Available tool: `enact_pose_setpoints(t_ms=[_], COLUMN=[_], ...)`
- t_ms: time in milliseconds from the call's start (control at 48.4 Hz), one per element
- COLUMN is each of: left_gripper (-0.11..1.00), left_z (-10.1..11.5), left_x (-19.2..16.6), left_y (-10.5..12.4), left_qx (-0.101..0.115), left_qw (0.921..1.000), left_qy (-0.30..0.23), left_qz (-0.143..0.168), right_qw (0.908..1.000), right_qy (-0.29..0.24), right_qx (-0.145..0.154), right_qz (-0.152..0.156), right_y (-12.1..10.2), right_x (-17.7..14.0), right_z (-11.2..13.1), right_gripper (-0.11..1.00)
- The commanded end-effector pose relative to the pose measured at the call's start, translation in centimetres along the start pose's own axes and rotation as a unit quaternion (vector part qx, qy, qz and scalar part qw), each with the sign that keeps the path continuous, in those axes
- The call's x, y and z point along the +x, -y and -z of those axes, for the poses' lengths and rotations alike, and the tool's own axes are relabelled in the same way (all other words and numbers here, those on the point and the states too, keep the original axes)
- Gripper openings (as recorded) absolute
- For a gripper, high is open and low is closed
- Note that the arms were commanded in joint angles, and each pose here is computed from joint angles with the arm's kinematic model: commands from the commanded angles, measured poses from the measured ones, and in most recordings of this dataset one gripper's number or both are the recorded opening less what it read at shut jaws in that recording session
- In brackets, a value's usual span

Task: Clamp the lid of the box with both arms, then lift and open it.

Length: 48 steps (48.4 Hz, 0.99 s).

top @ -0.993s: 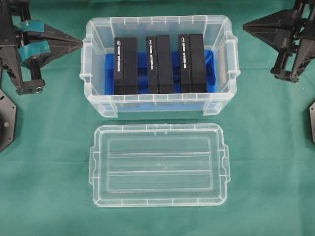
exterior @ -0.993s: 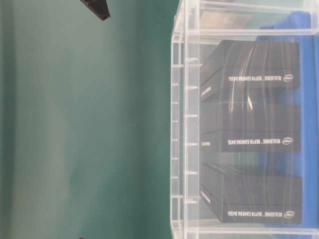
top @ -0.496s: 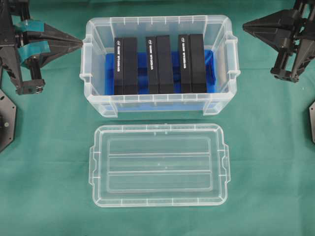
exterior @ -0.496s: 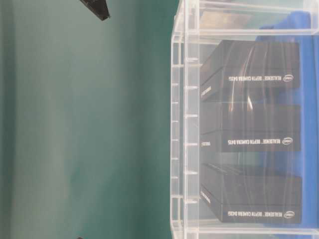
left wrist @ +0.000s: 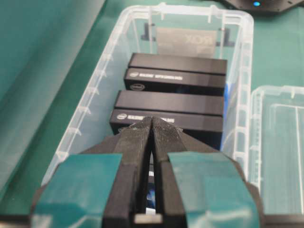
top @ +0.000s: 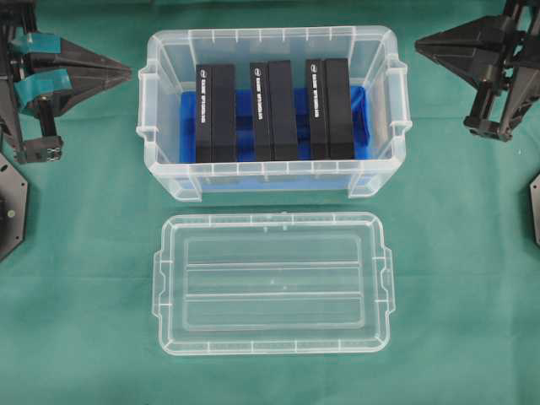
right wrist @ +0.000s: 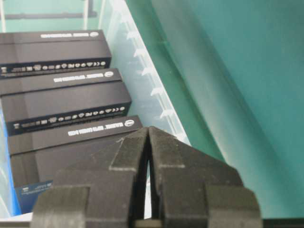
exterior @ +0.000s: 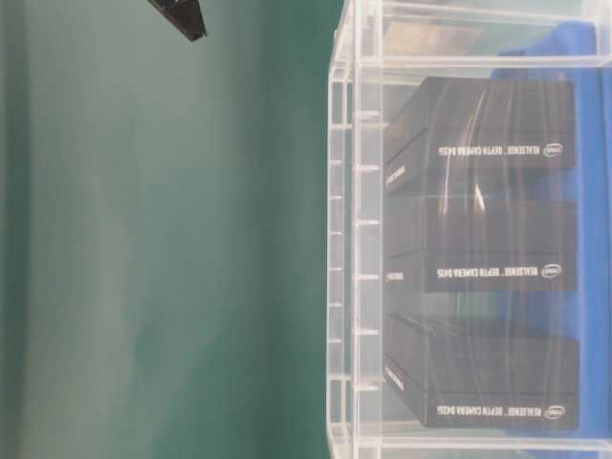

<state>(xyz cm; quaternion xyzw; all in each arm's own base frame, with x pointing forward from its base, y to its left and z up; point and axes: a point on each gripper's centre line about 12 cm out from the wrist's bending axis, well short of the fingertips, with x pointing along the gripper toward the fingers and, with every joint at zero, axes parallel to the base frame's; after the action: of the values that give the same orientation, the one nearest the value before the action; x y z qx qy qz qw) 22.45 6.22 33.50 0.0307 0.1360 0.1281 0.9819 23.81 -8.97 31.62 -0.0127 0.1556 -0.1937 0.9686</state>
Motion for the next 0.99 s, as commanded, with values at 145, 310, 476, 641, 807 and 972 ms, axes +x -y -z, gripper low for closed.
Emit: enact_pose_setpoints(t_ms=[145,310,476,641,807,972], left_gripper=[0.01,0.01,0.01,0.01,0.01,0.01], left_z=[-0.3,-0.1,-0.1,0.1,0.1,0.1], left_x=[0.1,0.1,0.1,0.2,0.2,0.2], left_y=[0.1,0.3,0.3,0.4,0.4,0.4], left_qx=[-0.002,-0.001,-0.001,-0.001,-0.001,0.000], left_qw=[0.9999,0.9998,0.9998,0.9997,0.9997,0.9997], left_qy=[0.016,0.019,0.021,0.022,0.024,0.024], left_qz=[0.002,0.004,0.005,0.005,0.005,0.006], right_qw=[0.9999,0.9998,0.9996,0.9996,0.9995,0.9992], right_qy=[0.014,0.018,0.022,0.022,0.023,0.023], right_qx=[-0.001,-0.001,-0.003,-0.003,-0.005,-0.006], right_qz=[-0.006,-0.010,-0.016,-0.018,-0.023,-0.032], right_y=[-0.2,-0.4,-0.7,-0.8,-1.0,-1.5], right_x=[-0.2,-0.2,-0.2,-0.2,-0.3,-0.3], right_z=[-0.7,-0.9,-0.9,-0.9,-1.0,-1.0], right_gripper=[0.00,0.00,0.00,0.00,0.00,0.00])
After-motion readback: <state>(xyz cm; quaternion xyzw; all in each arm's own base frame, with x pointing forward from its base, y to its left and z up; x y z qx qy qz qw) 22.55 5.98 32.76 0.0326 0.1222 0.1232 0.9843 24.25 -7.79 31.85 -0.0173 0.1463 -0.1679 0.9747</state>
